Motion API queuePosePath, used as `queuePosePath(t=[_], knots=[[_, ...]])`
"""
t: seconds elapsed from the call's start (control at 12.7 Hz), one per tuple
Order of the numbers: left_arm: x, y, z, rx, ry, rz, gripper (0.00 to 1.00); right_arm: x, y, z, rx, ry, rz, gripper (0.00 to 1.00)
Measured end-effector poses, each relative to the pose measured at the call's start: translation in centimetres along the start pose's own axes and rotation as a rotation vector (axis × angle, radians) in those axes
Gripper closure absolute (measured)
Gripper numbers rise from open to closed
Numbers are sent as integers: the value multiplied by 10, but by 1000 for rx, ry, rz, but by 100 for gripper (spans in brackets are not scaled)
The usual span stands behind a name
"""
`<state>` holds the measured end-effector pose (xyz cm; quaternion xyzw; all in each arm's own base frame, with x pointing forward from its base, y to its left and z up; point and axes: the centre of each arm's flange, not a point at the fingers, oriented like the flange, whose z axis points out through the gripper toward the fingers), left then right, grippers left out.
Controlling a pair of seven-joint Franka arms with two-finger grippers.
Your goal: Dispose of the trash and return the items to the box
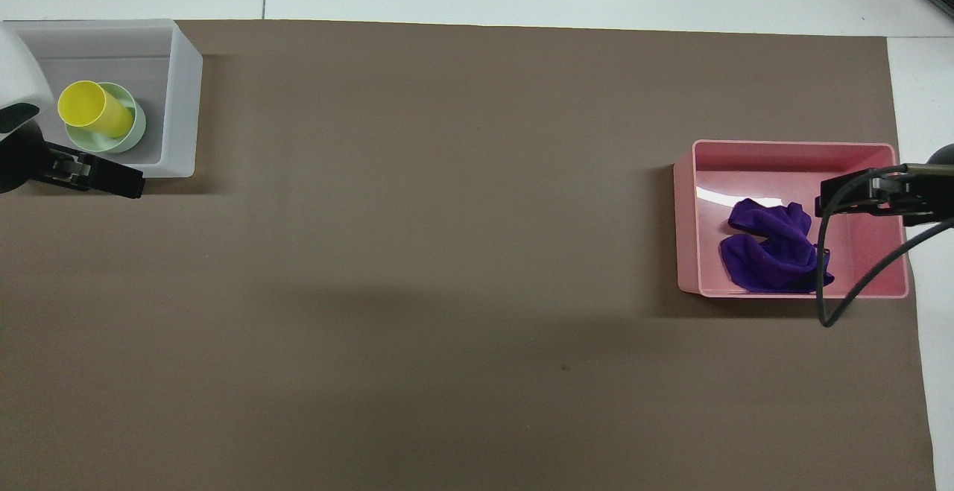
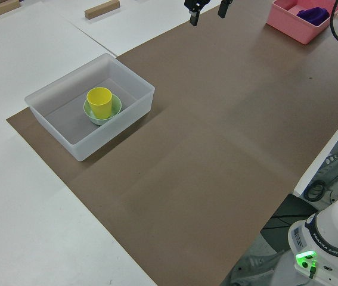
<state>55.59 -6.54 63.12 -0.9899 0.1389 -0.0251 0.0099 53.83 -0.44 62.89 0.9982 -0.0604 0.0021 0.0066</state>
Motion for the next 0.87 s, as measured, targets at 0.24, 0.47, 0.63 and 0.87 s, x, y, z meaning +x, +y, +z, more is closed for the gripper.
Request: queuePosePath(t=[0.24,0.47,0.63,0.87], knots=[[-2,0,1,-3,-17,-1,0,0,0,0,0,0,0,0],[-11,0,-7,-12,-76,-3,0,0,0,0,0,0,0,0],[-15,0,-16,-18,-101,-5,0,0,0,0,1,0,0,0],[-13,-2,-21,-22,-98,-9,0,0,0,0,1,0,0,0]])
